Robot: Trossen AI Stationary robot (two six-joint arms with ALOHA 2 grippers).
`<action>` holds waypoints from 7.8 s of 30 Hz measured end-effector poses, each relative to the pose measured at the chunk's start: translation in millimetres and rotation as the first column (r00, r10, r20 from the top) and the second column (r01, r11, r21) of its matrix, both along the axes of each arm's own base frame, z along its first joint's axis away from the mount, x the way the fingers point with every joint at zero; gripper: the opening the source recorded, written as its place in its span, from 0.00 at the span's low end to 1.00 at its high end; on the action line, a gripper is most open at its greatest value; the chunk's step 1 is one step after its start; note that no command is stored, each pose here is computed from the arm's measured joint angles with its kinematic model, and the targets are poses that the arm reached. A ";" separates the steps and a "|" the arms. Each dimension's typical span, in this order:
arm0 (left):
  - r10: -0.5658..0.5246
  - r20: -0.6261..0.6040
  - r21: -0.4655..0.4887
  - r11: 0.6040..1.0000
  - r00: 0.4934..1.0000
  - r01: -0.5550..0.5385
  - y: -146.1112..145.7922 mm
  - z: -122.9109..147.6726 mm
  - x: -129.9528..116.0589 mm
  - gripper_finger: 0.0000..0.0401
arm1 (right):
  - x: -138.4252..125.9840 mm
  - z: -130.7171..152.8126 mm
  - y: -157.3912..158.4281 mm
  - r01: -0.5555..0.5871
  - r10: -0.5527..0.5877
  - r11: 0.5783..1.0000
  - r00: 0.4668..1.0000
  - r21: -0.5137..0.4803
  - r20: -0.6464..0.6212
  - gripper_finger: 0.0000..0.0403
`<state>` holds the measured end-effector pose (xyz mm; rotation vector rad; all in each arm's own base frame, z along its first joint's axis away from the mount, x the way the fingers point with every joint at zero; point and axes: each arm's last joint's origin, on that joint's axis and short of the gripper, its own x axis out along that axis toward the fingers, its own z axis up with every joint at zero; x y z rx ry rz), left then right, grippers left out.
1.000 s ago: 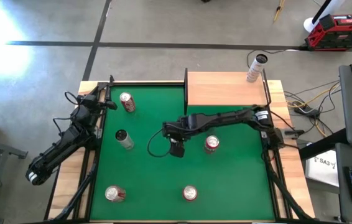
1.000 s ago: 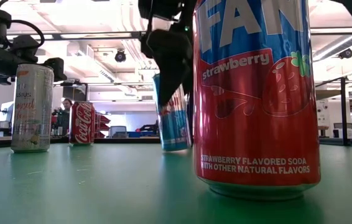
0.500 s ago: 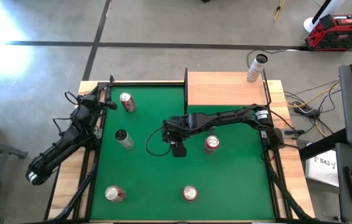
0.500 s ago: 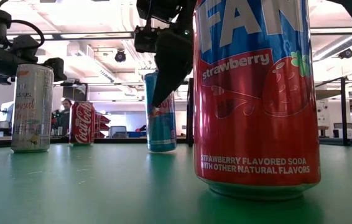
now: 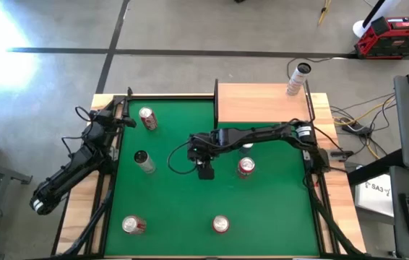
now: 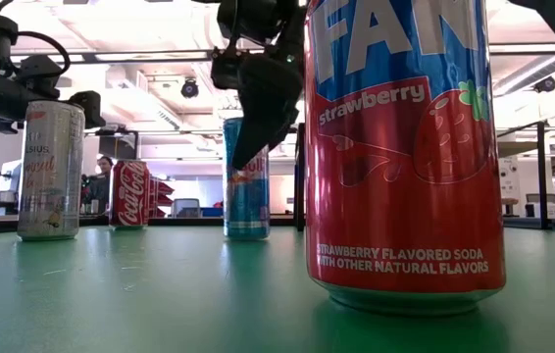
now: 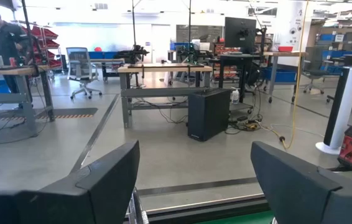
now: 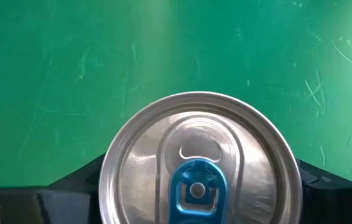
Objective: Place canned beverage on shelf
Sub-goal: Adjust the blue soda can, then put the top blue soda can on the shelf
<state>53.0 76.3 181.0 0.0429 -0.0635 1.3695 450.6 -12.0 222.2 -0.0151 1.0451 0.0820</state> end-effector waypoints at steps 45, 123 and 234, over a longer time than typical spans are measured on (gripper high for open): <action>0.000 0.000 0.000 1.000 1.000 0.000 0.0 -0.1 0.0 0.73 | -13.2 7.6 100.4 0.890 -0.931 0.305 0.203 0.339 0.304 0.94; 0.000 0.000 0.000 1.000 1.000 0.000 0.0 -0.1 0.0 0.73 | 7.0 -4.0 59.2 0.830 -0.827 0.539 0.489 0.144 0.278 0.57; 0.000 -0.001 -0.001 1.000 1.000 0.000 0.1 -0.1 0.0 0.73 | -113.6 17.9 28.6 0.972 -0.976 -0.217 -0.216 -0.089 0.011 0.94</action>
